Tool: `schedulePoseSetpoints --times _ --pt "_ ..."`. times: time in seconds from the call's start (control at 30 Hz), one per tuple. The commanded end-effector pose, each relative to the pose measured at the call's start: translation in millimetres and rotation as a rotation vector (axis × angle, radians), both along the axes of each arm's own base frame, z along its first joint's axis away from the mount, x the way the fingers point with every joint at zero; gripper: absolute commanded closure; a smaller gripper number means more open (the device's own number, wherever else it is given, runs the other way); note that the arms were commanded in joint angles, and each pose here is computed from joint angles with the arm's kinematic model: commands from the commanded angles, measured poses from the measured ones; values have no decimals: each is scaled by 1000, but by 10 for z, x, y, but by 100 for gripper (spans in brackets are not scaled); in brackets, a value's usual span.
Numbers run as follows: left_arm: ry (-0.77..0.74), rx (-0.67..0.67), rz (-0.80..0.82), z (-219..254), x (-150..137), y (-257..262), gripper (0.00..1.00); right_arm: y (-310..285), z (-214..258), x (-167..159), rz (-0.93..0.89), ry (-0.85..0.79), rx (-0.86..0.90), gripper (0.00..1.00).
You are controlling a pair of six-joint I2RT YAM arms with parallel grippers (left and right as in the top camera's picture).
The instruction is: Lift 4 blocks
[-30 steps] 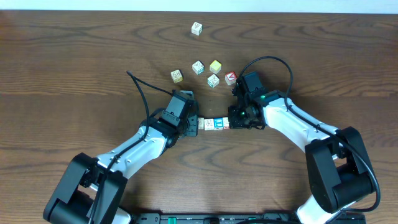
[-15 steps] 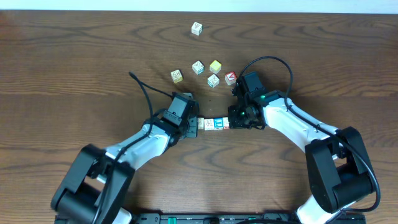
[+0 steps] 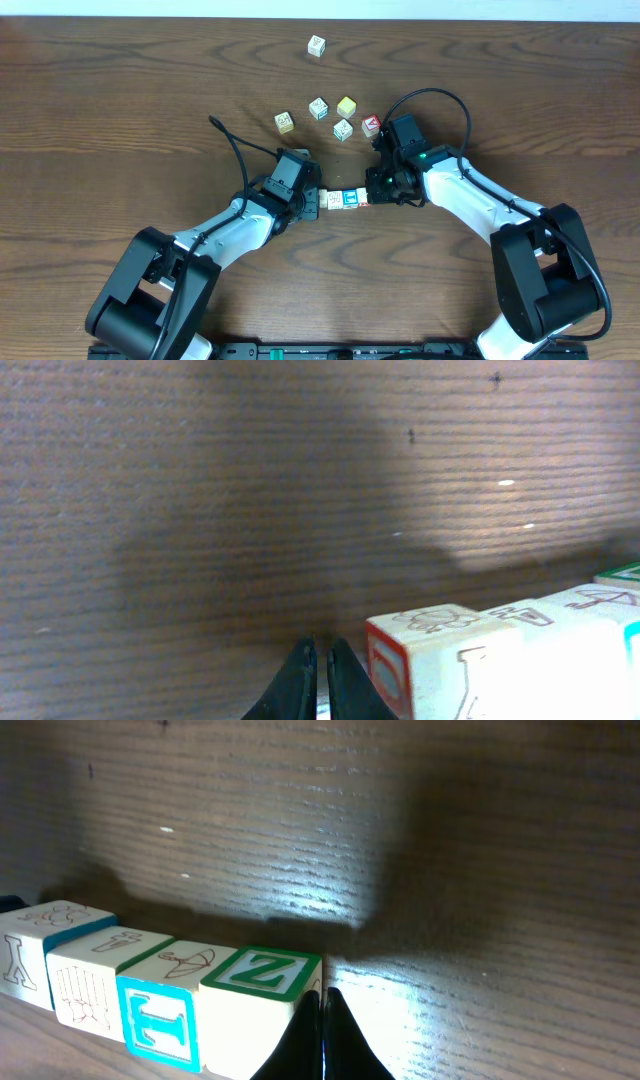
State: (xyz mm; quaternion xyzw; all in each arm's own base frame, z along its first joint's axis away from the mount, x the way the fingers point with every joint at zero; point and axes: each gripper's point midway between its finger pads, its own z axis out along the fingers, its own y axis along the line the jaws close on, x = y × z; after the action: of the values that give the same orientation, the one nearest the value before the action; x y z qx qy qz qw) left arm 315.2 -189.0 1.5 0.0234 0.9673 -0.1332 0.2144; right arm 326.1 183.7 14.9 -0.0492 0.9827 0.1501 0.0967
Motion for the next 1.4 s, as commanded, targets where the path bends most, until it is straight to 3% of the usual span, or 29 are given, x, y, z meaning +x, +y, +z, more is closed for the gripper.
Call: schedulePoseSetpoints --times 0.0,1.37 --pt "12 -21 -9 -22 -24 -39 92 29 -28 -4 13 -2 -2 99" --pt "17 -12 -49 -34 -39 -16 92 -36 -45 37 1 -29 -54 99"
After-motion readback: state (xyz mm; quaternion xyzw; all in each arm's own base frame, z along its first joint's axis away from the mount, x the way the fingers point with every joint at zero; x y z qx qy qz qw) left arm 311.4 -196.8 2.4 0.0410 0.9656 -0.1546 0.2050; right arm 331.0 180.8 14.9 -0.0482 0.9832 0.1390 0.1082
